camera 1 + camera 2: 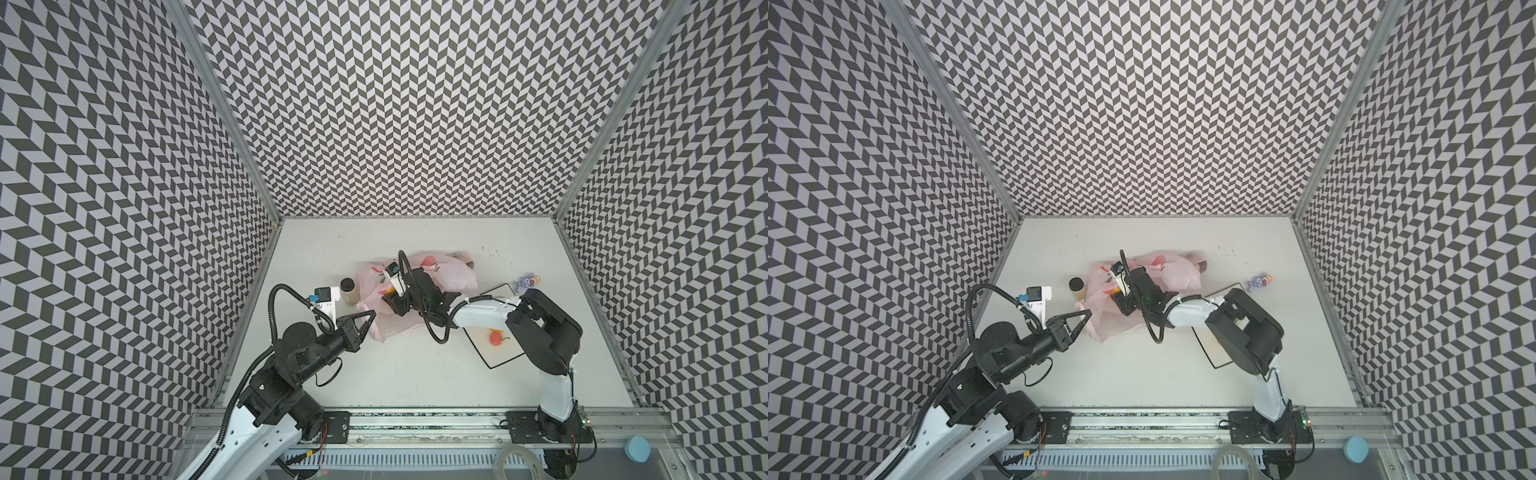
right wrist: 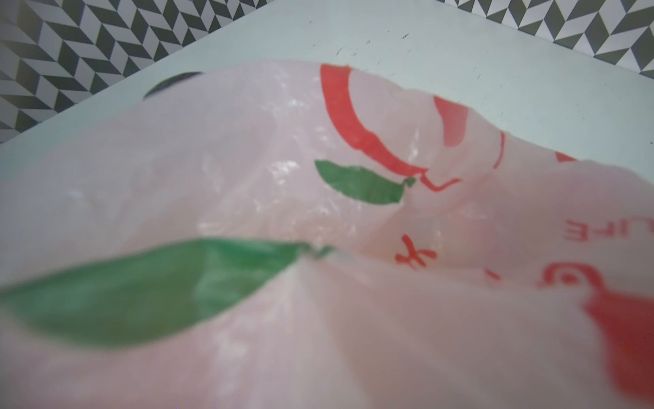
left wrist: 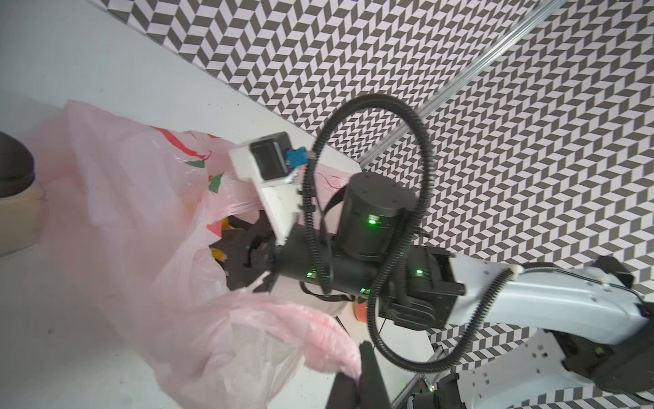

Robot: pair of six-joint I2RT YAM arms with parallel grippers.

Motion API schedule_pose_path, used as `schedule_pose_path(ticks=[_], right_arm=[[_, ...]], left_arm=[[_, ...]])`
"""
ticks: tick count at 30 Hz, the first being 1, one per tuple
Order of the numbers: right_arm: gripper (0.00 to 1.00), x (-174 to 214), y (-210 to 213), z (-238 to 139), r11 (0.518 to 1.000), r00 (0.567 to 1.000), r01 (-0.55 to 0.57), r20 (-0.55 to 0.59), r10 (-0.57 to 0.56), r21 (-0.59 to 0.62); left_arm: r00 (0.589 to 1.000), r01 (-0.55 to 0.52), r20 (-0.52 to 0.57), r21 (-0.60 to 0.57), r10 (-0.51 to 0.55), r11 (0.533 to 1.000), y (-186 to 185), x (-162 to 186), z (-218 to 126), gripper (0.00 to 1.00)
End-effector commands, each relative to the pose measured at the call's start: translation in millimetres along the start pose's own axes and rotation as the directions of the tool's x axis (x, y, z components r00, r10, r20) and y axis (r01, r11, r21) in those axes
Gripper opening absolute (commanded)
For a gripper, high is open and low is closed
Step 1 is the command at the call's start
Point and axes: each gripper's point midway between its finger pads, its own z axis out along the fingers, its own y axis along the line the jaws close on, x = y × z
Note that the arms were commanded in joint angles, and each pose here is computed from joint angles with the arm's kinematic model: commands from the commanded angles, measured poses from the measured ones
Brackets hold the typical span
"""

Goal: Take the fake fruits out of the plastic bag
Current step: 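Grasp the yellow lemon-like fruit inside the bag with the right gripper, then carry the yellow fruit to the white plate and open the right gripper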

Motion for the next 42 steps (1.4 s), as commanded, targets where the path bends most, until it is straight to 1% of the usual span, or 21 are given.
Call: schedule_pose_path(ticks=[1, 7, 13, 15, 19, 22, 25, 27, 28, 30, 32, 33, 37, 38, 40, 42], right_arm=[[0.21, -6.7, 2.1, -25.5, 0.998, 0.998, -0.067, 0.021, 0.067, -0.018], [0.2, 4.5, 3.0, -60.7, 0.994, 0.994, -0.106, 0.005, 0.106, -0.029], [0.2, -6.5, 15.4, -103.4, 0.981, 0.985, -0.165, 0.037, 0.17, -0.104], [0.2, -6.7, 21.1, -120.6, 0.974, 0.982, -0.18, 0.031, 0.186, -0.135], [0.2, 2.3, 24.8, -154.1, 0.961, 0.973, -0.226, 0.008, 0.23, -0.158], [0.2, 11.9, 20.1, -183.4, 0.948, 0.957, -0.286, 0.003, 0.289, -0.136], [0.19, 26.6, 4.1, -211.2, 0.919, 0.92, -0.39, 0.011, 0.391, -0.051], [0.18, 40.1, -17.6, -230.9, 0.866, 0.868, -0.496, 0.049, 0.493, 0.06], [0.17, 45.4, -26.2, -239.3, 0.84, 0.846, -0.532, 0.073, 0.527, 0.101], [0.16, 55.4, -49.9, -264.8, 0.754, 0.778, -0.628, 0.168, 0.605, 0.195], [0.11, 61.0, -70.3, -287.2, 0.67, 0.716, -0.698, 0.267, 0.645, 0.253], [0.1, 65.2, -80.9, -297.5, 0.628, 0.687, -0.726, 0.316, 0.654, 0.281], [0.09, 77.8, -115.1, -319.6, 0.491, 0.594, -0.804, 0.462, 0.659, 0.334], [0.09, 81.0, -123.5, -321.7, 0.459, 0.571, -0.821, 0.491, 0.658, 0.341], [0.09, 85.8, -138.4, -323.2, 0.408, 0.534, -0.846, 0.535, 0.655, 0.344], [0.09, 96.8, -156.2, -321.5, 0.344, 0.493, -0.869, 0.573, 0.655, 0.355]], left_arm=[[0.998, 0.013, 0.066, 0.002, -0.013, 1.0, -1.2, -11.7, -0.4, 0.0], [0.997, 0.012, 0.073, -0.021, -0.011, 1.0, 5.4, -10.5, -0.3, 0.0], [0.997, 0.019, 0.08, -0.015, -0.018, 1.0, 7.1, -10.0, 2.6, 0.0], [0.996, 0.021, 0.083, -0.009, -0.021, 1.0, 7.5, -9.5, 4.5, 0.0], [0.997, 0.019, 0.08, -0.008, -0.018, 1.0, 9.5, -7.7, 8.2, 0.0], [0.997, 0.014, 0.078, -0.008, -0.013, 1.0, 10.3, -6.8, 10.1, 0.0], [0.997, 0.012, 0.082, -0.003, -0.012, 1.0, 10.1, -6.9, 10.6, 0.0], [0.996, 0.01, 0.088, 0.004, -0.01, 1.0, 9.5, -7.5, 10.4, 0.0], [0.996, 0.01, 0.09, 0.006, -0.01, 1.0, 9.7, -7.4, 10.5, 0.0], [0.995, 0.008, 0.095, 0.014, -0.01, 1.0, 8.8, -7.7, 10.5, 0.0], [0.995, 0.006, 0.097, 0.021, -0.008, 1.0, 8.4, -7.3, 10.7, 0.0], [0.996, 0.005, 0.094, 0.02, -0.007, 1.0, 9.2, -6.3, 11.5, 0.0], [0.996, -0.003, 0.088, 0.032, 0.0, 0.999, 7.8, -4.7, 12.3, 0.0], [0.996, -0.004, 0.086, 0.034, 0.001, 0.999, 7.5, -4.4, 12.4, 0.0], [0.997, -0.005, 0.083, 0.037, 0.002, 0.999, 7.1, -3.7, 12.4, 0.0], [0.997, -0.006, 0.083, 0.042, 0.002, 0.999, 6.4, -3.5, 11.8, 0.0]])
